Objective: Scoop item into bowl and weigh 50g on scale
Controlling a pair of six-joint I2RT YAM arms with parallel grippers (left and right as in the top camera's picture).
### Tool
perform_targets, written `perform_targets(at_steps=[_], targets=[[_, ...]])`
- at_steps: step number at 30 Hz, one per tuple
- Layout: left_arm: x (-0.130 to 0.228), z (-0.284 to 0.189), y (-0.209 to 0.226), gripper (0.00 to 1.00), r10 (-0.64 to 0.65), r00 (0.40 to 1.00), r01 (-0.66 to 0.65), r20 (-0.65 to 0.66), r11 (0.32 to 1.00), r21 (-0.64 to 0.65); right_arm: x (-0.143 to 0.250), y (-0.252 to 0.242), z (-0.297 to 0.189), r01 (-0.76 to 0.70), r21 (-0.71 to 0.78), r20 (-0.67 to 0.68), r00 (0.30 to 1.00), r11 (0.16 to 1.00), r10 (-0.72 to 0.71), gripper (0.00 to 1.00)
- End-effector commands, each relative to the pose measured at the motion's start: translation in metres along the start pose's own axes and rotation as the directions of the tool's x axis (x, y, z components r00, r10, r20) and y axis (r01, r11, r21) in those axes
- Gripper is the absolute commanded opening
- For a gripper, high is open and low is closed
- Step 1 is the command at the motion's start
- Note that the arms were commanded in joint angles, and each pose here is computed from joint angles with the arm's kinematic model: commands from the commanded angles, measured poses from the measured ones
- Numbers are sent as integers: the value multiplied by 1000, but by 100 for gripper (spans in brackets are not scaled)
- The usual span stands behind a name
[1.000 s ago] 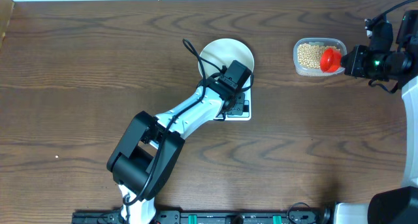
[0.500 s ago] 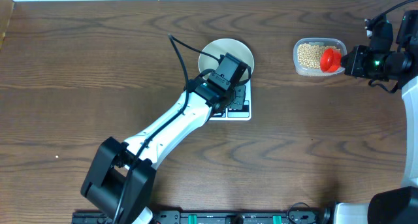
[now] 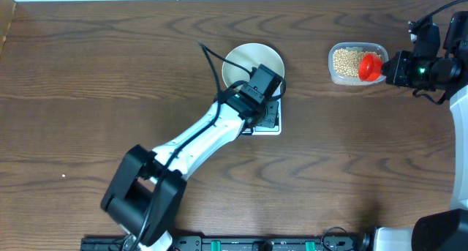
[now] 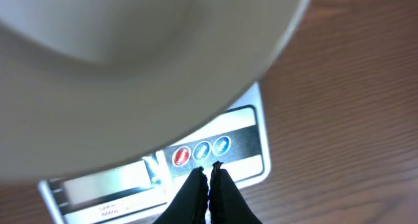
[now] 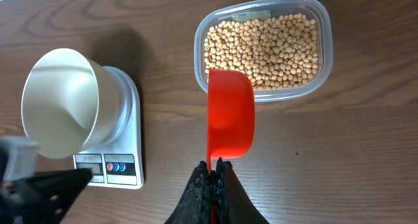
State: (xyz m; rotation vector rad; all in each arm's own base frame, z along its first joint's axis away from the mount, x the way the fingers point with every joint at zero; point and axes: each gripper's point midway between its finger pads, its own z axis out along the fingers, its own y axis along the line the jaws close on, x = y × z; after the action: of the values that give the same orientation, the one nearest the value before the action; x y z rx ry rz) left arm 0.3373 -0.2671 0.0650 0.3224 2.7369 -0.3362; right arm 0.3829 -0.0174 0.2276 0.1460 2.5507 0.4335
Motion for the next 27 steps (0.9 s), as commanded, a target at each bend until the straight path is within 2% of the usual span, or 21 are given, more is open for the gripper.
perform_targets(at_steps=[1,14,27], targets=[[7,15,4,7,9,999,-9,-32,1000,-17,-3,0,-2,18,2,4,1000,1000,-18,1],[7,22,6,7,16,999,-17,-33,1000,-26,-3,0,-2,26,2,3,1000,1000,-26,1],[26,53,16,7,12,994,-19,-109,998,-63,-1,0,-2,37,1,-5,999,999,-37,1]])
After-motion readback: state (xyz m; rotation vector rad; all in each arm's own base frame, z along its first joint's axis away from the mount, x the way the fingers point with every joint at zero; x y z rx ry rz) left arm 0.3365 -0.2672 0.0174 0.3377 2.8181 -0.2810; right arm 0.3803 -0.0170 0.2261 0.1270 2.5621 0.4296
